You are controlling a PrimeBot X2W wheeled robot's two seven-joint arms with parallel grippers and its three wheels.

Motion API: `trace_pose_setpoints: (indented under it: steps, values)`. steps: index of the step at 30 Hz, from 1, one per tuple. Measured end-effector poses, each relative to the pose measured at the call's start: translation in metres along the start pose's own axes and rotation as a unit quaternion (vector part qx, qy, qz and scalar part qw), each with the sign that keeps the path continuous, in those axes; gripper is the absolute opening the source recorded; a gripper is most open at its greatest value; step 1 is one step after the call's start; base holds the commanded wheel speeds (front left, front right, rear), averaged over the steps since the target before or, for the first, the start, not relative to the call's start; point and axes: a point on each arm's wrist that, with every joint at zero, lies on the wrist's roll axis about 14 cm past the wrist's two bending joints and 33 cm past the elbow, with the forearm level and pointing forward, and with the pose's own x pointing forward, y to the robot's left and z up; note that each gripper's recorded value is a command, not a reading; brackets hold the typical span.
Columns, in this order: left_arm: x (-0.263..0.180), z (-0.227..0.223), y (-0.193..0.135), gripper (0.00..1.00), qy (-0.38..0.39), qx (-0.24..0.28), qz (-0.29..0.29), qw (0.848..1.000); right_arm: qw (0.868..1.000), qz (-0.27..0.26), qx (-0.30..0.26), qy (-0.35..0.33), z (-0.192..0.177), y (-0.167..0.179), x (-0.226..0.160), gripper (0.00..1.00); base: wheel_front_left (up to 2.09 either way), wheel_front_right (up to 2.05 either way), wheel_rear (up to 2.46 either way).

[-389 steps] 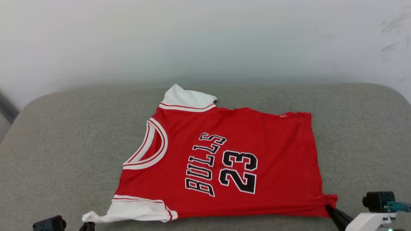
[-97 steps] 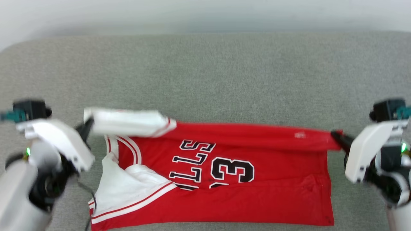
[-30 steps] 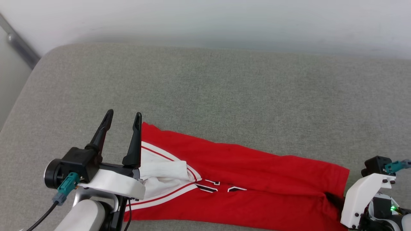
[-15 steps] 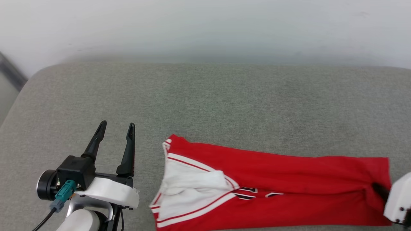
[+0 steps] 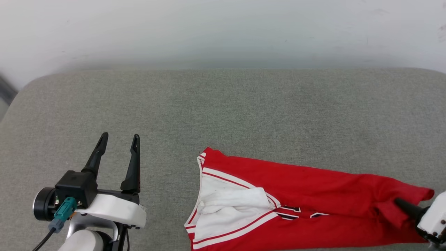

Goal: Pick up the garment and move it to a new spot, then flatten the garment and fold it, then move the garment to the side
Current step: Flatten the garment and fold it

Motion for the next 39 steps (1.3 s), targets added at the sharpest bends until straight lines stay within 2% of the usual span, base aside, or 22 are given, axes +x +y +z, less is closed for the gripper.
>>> trace_pose_setpoints:
  steps: [5, 10, 14, 19, 23, 25, 30, 31, 32, 33, 34, 39]
  values:
    - [-0.005, 0.001, 0.000, 1.00, 0.003, -0.003, 0.001, 1.000, 0.993, 0.103, 0.039, 0.043, -0.018, 0.044, 0.010, 0.00, 0.00, 0.00, 0.00]
    - [-0.009, -0.002, 0.000, 1.00, 0.010, -0.006, 0.004, 1.000, 0.965, 0.231, 0.085, 0.093, -0.045, 0.108, 0.023, 0.00, 0.00, 0.00, 0.00]
    - [-0.009, 0.000, -0.001, 1.00, 0.009, -0.009, 0.002, 1.000, 0.940, 0.302, 0.101, 0.120, -0.057, 0.157, 0.029, 0.00, 0.00, 0.00, 0.00]
    - [-0.011, -0.001, 0.004, 1.00, 0.010, -0.010, 0.010, 1.000, 0.917, 0.357, 0.095, 0.152, -0.075, 0.209, 0.034, 0.00, 0.00, 0.00, 0.00]
    - [-0.014, -0.005, 0.010, 1.00, 0.016, -0.010, 0.018, 1.000, 0.905, 0.376, 0.069, 0.187, -0.098, 0.238, 0.038, 0.00, 0.00, 0.00, 0.00]
    - [-0.014, -0.007, 0.012, 1.00, 0.018, -0.010, 0.022, 1.000, 0.902, 0.377, 0.052, 0.203, -0.110, 0.248, 0.041, 0.00, 0.00, 0.00, 0.00]
    - [-0.011, -0.014, 0.014, 1.00, 0.024, -0.015, 0.027, 0.999, 0.906, 0.357, 0.018, 0.226, -0.134, 0.253, 0.057, 0.00, 0.00, 0.00, 0.00]
    - [-0.010, -0.015, 0.014, 1.00, 0.025, -0.015, 0.027, 0.999, 0.907, 0.355, 0.012, 0.228, -0.136, 0.254, 0.060, 0.07, 0.00, 0.00, 0.00]
    - [-0.008, -0.016, 0.015, 1.00, 0.025, -0.015, 0.028, 0.999, 0.908, 0.351, 0.007, 0.230, -0.139, 0.254, 0.063, 0.27, 0.00, 0.00, 0.00]
    - [-0.007, -0.017, 0.015, 1.00, 0.025, -0.014, 0.027, 0.999, 0.909, 0.347, -0.002, 0.231, -0.141, 0.254, 0.066, 0.56, 0.00, 0.00, 0.00]
    - [-0.007, -0.018, 0.016, 1.00, 0.027, -0.014, 0.028, 0.999, 0.911, 0.343, -0.010, 0.229, -0.143, 0.255, 0.069, 1.00, 0.00, 0.00, 0.00]
    - [-0.008, -0.020, 0.020, 1.00, 0.028, -0.012, 0.035, 0.999, 0.910, 0.346, -0.055, 0.224, -0.147, 0.262, 0.070, 1.00, 0.00, 0.00, 0.00]
